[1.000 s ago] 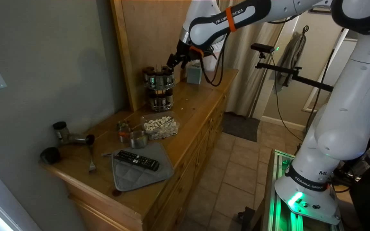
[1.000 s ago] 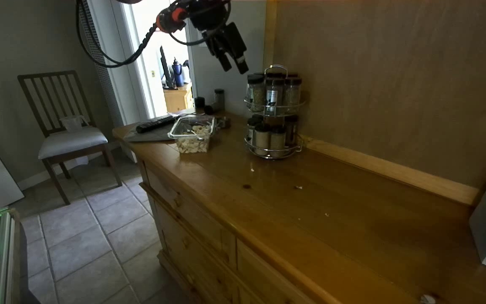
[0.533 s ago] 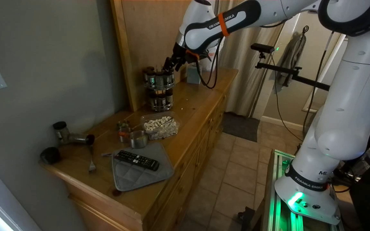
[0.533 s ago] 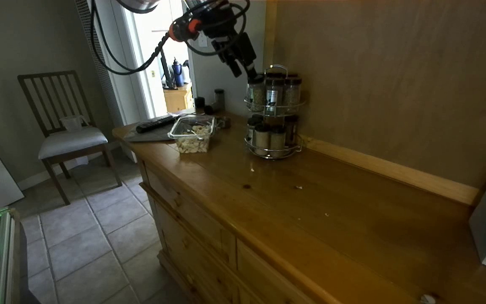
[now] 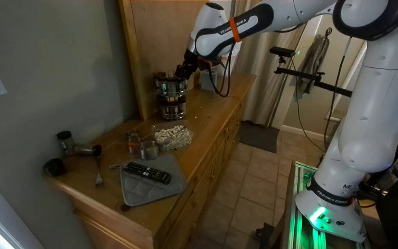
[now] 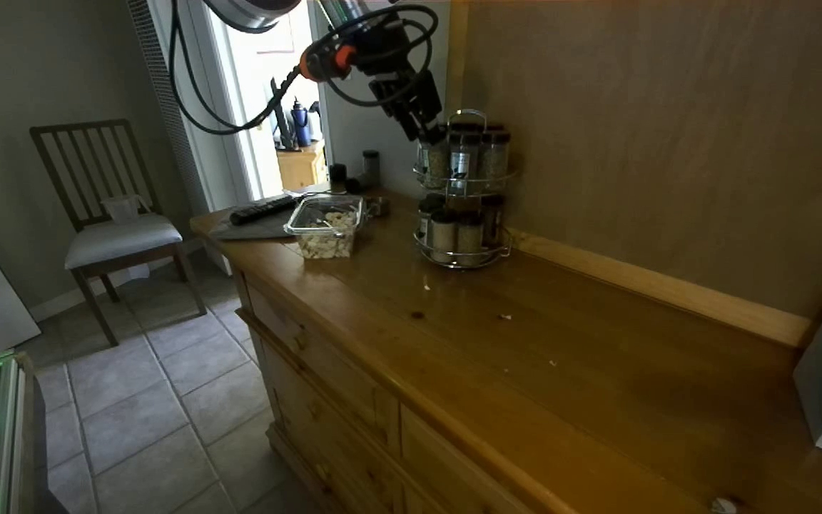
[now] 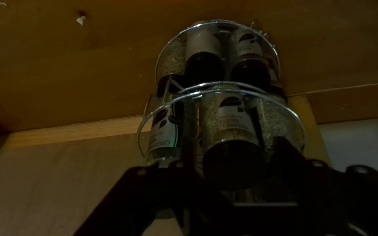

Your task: Remove one jar from the stand and put it on the right side of the counter.

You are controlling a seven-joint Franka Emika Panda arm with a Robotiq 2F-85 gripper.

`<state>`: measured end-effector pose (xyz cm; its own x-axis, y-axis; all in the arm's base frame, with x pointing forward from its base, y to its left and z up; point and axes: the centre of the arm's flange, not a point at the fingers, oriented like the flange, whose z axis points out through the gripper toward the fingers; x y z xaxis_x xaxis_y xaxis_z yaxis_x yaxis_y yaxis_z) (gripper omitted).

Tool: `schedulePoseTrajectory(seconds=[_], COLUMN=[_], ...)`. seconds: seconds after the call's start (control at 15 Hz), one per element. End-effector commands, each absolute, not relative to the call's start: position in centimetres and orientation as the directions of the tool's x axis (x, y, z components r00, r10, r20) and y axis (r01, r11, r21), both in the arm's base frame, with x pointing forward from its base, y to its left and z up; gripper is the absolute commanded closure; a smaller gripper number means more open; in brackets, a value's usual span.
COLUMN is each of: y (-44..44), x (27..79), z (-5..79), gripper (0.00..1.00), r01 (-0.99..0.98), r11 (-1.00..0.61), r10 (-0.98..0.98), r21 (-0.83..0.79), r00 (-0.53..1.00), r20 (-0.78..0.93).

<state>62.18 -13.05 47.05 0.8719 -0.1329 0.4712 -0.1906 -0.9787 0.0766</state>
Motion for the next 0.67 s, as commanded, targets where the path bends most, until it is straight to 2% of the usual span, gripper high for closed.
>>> schedulePoseTrajectory(seconds=[0.0,0.33,0.47,0.53,0.6], y=[-13.71,-13.89,-14.00,-14.04,-14.09], x=[63.62,64.12,64.35,64.43,64.55], z=[46.92,46.75,46.64,46.59,46.57], gripper=[0.33,0.35,0.31,0.36,0.35], r01=[-0.173,-0.166,-0.162,-0.162,-0.162], r11=[-0.983,-0.985,-0.985,-0.986,-0.985], r10=[-0.122,-0.120,-0.118,-0.118,-0.117], r21=[0.061,0.051,0.050,0.049,0.052], r00=[0.866,0.865,0.866,0.866,0.867], r20=[0.485,0.488,0.487,0.486,0.484])
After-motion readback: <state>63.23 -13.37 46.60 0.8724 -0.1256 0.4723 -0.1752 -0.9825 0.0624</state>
